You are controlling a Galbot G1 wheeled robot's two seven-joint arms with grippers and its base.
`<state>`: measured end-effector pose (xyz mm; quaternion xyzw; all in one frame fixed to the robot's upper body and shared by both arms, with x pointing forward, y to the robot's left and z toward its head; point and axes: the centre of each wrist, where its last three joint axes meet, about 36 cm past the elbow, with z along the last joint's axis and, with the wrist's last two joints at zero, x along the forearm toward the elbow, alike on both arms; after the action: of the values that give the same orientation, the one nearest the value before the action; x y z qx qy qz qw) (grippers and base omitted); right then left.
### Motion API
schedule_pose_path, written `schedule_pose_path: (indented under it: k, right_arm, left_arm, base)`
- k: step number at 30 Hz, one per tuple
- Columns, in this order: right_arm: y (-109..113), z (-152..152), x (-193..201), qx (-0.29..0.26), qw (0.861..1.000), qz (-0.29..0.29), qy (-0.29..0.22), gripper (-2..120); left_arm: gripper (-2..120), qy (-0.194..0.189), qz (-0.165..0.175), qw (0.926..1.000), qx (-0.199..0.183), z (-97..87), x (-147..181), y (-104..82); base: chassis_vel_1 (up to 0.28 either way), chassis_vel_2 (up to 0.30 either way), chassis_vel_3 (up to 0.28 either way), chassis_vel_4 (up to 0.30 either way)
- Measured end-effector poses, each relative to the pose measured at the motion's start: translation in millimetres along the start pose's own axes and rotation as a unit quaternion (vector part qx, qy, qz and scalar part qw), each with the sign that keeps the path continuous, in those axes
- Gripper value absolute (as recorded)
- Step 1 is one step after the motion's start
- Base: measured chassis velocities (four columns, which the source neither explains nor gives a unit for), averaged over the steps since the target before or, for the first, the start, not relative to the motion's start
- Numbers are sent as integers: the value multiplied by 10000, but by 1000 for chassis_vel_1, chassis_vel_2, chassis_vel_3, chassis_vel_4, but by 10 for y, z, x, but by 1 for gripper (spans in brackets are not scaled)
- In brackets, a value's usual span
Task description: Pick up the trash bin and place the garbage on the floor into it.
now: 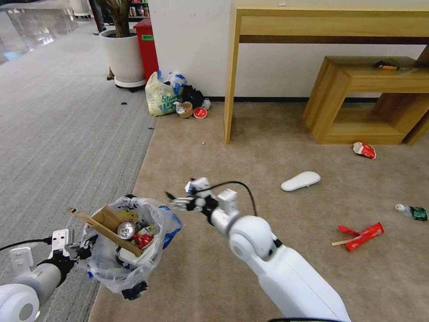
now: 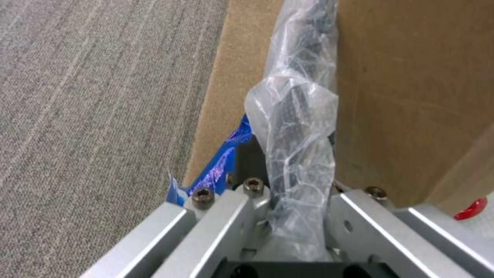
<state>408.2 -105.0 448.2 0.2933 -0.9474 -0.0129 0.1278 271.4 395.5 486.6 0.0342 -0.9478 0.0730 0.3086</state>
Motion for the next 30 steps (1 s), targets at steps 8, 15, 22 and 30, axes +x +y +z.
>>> schedule_pose_path:
  k: [8,15,22,30]
  right_arm:
    - [-261,231,469,-71,9973,731,44,100]
    - [-384,442,873,3,9925,1217,150,100]
    - [-444,491,1021,-1,9893,1451,168,100]
    - [-491,515,1151,-23,9848,1728,149,100]
  left_arm:
    - [0,12,61,10000,-20,37,53,-56]
    - [0,-26,142,9999,-76,35,103,-130]
    - [0,-11,183,9998,-109,66,127,-178]
    - [0,-3,201,9997,-122,123,192,-193]
  base:
    - [0,0,0,0]
    - [-22,-20,24,26]
    - [-131,-109,116,126]
    - [-163,-171,165,165]
